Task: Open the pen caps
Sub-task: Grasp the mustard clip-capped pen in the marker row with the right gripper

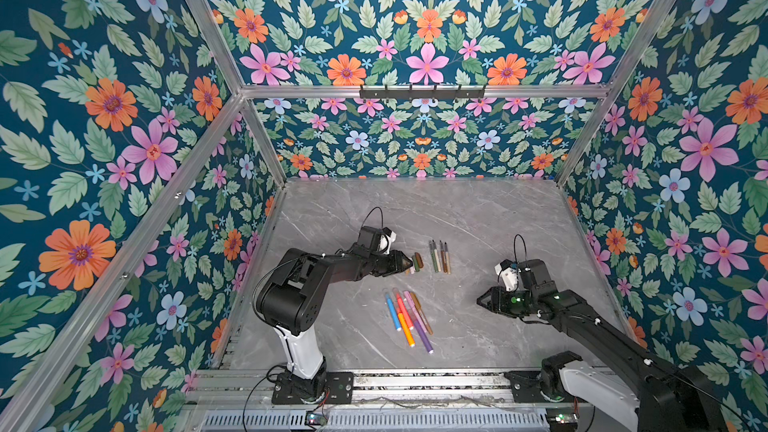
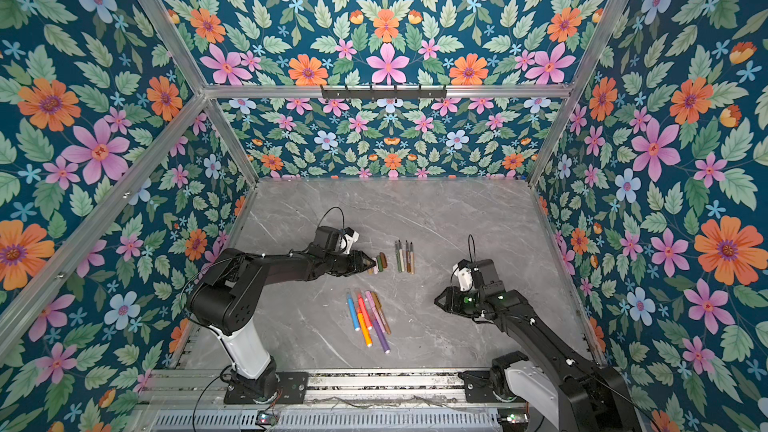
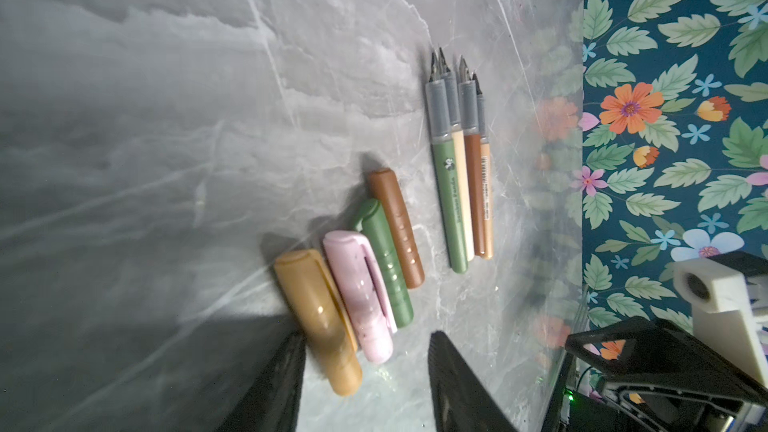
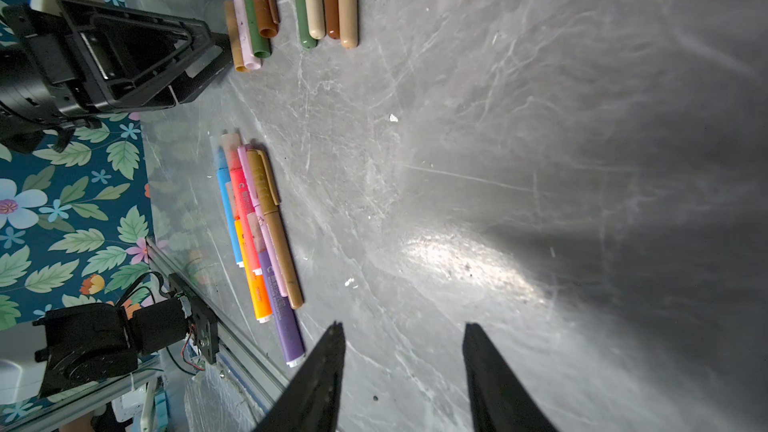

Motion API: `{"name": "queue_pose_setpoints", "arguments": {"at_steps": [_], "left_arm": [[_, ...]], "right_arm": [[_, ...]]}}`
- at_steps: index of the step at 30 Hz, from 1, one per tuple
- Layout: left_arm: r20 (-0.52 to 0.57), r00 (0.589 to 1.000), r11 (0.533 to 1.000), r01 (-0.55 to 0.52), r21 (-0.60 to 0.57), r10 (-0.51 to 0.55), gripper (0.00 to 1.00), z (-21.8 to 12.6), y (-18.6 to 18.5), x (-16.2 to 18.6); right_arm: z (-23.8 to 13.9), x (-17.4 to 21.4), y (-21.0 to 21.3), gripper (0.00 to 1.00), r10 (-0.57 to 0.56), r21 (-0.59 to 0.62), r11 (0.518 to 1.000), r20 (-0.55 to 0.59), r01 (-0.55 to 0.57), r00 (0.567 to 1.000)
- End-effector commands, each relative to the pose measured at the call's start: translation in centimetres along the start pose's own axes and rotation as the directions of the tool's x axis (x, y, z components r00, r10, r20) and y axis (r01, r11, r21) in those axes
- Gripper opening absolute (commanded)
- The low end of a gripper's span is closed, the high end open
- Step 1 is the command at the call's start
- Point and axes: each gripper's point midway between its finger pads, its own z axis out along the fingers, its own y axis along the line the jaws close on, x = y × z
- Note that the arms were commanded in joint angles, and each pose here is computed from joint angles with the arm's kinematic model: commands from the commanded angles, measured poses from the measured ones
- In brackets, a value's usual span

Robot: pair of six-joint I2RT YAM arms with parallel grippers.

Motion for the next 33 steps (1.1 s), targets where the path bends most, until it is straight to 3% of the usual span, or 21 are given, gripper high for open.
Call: {"name": "queue_pose_setpoints", "arguments": {"at_steps": [1,12,16,19,26,33], "left_arm": [[-0.03,0.998,0.998,0.045,-0.051,-0.047,0.52,0.2,1.4,1.1],[0.001,1.0,0.998,0.017,-0.068,-0.017,0.52,-2.3,0.0,0.9],[0.062,0.998,0.997,-0.026,-0.07,0.03,0.51,-6.2,-2.3,0.6],[0.132,0.987,0.993,-0.085,-0.077,0.095,0.51,-11.0,-4.9,0.7],[0.339,0.897,0.955,-0.233,-0.185,0.284,0.53,-24.0,-9.3,2.9],[0.447,0.823,0.936,-0.318,-0.151,0.351,0.51,-27.4,-10.7,4.9]], "right_arm": [[-0.1,-0.2,-0.2,0.48,0.004,0.01,1.0,0.021,-0.004,1.0],[-0.2,-0.2,-0.5,0.48,0.007,0.029,1.0,0.027,-0.008,1.0],[-0.2,0.1,-0.2,0.45,-0.017,0.04,0.999,0.027,0.016,0.999],[1.0,1.4,1.5,0.44,-0.1,0.047,0.994,-0.016,0.101,0.995],[4.8,4.3,6.6,0.35,-0.265,0.115,0.954,-0.119,0.278,0.957],[8.0,4.9,8.7,0.3,-0.362,0.272,0.863,-0.258,0.426,0.896]]}}
